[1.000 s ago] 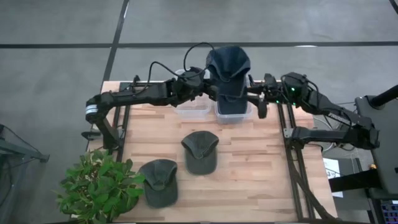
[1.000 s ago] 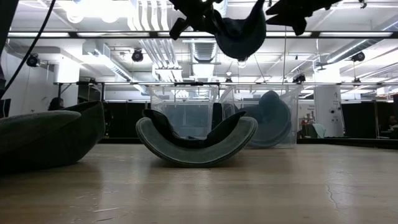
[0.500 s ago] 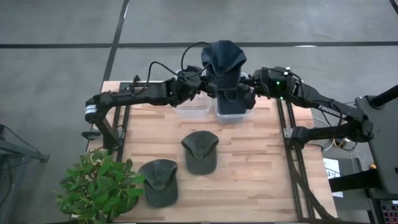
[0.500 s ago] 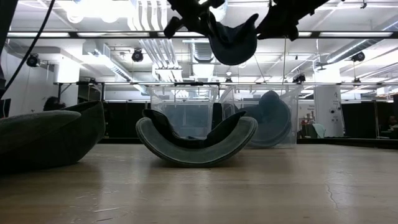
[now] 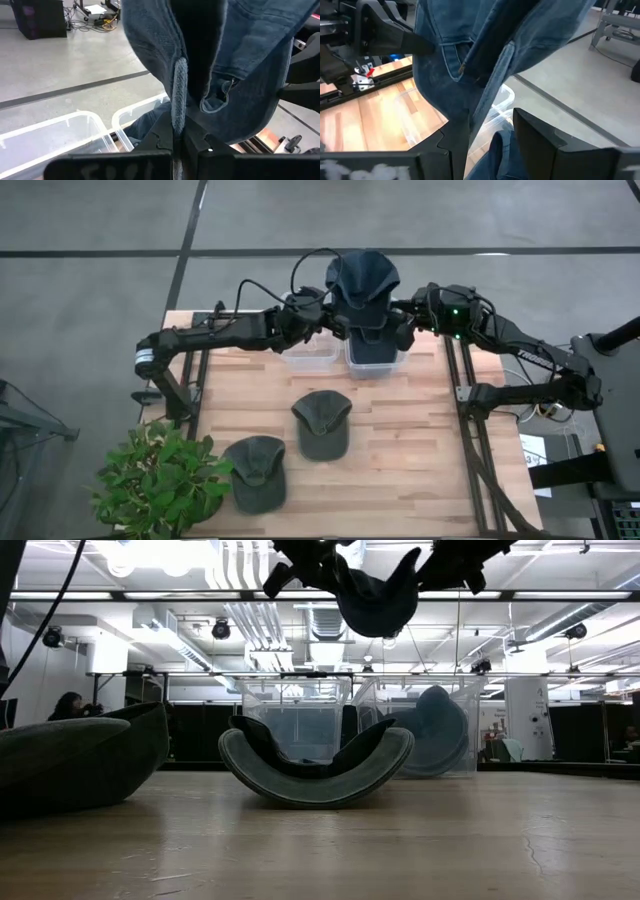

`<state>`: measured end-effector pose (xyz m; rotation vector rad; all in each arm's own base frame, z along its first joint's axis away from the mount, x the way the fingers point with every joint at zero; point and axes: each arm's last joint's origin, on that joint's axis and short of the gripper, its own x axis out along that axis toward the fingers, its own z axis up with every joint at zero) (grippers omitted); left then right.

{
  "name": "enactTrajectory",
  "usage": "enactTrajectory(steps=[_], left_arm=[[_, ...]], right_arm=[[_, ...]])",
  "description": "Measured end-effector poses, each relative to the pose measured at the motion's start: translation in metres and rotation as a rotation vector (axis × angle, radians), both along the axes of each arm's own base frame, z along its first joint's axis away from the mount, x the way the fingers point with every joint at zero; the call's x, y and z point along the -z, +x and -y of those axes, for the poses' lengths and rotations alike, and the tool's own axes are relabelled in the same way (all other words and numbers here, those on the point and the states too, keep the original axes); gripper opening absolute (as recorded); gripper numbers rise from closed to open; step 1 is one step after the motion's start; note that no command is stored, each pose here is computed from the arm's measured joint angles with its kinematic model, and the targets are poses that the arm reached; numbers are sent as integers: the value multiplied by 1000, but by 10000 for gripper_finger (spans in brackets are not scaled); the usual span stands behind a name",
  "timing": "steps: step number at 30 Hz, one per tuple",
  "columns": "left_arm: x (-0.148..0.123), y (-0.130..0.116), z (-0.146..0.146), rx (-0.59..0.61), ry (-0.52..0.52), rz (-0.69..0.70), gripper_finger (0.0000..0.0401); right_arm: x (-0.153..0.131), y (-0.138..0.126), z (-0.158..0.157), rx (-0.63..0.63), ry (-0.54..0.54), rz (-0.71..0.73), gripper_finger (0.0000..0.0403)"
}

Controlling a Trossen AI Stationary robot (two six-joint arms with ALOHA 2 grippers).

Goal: Pick & Place hat
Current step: Put the blue cap into the right transparent bin

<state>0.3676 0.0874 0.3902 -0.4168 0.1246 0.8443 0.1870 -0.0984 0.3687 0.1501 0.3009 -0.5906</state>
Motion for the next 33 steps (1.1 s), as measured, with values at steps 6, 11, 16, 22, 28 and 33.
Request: enactTrajectory(steps=[6,11,16,22,28,33], left_arm=[[-1,1,4,-2,4,3,5],[-2,2,9,8,7,16,5],[-1,3,10,12,1,19,5],[-1,3,11,34,-9,22,15],[0,4,12,86,-26,23,52],[-1,4,12,115,8,-10,55]], right_arm=[[2,3,2,12,-1,-11,148],[5,13,7,-6,-11,-1,145],[10,23,11,-11,3,-8,136],[11,27,14,17,29,-4,62],[10,25,14,38,22,-3,14],[7,22,13,62,17,2,12]])
